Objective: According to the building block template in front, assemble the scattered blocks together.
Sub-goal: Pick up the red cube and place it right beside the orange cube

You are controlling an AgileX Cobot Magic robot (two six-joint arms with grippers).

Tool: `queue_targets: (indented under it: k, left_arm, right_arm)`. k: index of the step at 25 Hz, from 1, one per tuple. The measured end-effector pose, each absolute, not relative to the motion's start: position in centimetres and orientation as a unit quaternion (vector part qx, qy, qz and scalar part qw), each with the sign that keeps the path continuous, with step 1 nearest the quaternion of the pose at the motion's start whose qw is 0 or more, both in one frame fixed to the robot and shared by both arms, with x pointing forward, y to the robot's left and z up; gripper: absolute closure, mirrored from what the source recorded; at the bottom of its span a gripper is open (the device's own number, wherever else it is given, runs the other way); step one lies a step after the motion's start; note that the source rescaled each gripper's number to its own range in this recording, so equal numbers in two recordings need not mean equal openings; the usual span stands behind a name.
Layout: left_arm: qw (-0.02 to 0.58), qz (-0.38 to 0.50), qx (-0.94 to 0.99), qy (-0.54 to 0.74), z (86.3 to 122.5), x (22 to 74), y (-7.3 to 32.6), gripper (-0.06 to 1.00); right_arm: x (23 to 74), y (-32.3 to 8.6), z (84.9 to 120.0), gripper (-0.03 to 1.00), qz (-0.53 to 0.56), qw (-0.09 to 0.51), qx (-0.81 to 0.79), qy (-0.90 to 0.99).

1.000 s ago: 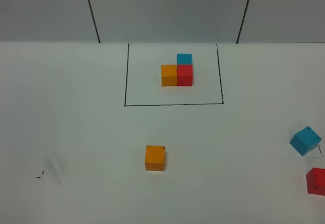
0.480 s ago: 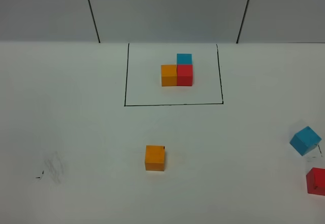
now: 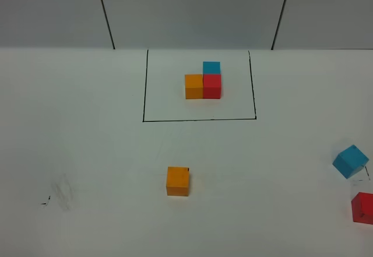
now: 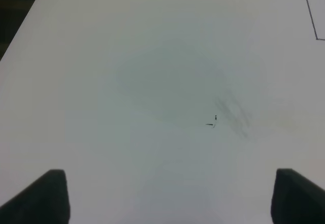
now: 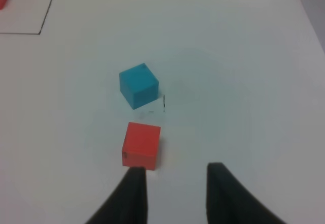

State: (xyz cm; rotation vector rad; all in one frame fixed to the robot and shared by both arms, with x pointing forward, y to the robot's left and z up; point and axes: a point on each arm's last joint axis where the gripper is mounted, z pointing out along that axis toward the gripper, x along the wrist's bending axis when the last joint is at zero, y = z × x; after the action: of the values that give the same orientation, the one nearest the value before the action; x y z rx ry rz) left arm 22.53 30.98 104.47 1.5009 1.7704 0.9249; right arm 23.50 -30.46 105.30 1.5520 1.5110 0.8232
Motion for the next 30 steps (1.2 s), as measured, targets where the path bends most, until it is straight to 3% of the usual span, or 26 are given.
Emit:
queue_targets:
  k: [12, 24, 27, 30]
  left_arm:
    - [0.316, 0.351, 0.570, 0.672, 104.5, 22.5, 31.0, 0.59]
    - [0.316, 0.351, 0.570, 0.672, 104.5, 22.5, 31.0, 0.78]
    - [0.316, 0.351, 0.570, 0.672, 104.5, 22.5, 31.0, 0.82]
    - [0.316, 0.351, 0.570, 0.672, 104.5, 22.5, 31.0, 0.86]
  right_arm:
    - [23.5, -30.5, 105.3, 0.87, 0.325, 0.401, 0.614, 0.597]
    - [23.5, -30.3, 105.3, 0.87, 0.335, 0.392, 0.615, 0.597]
    - [24.0, -30.1, 105.3, 0.83, 0.344, 0.367, 0.635, 0.586]
    - [25.5, -30.1, 105.2, 0.72, 0.323, 0.327, 0.661, 0.593]
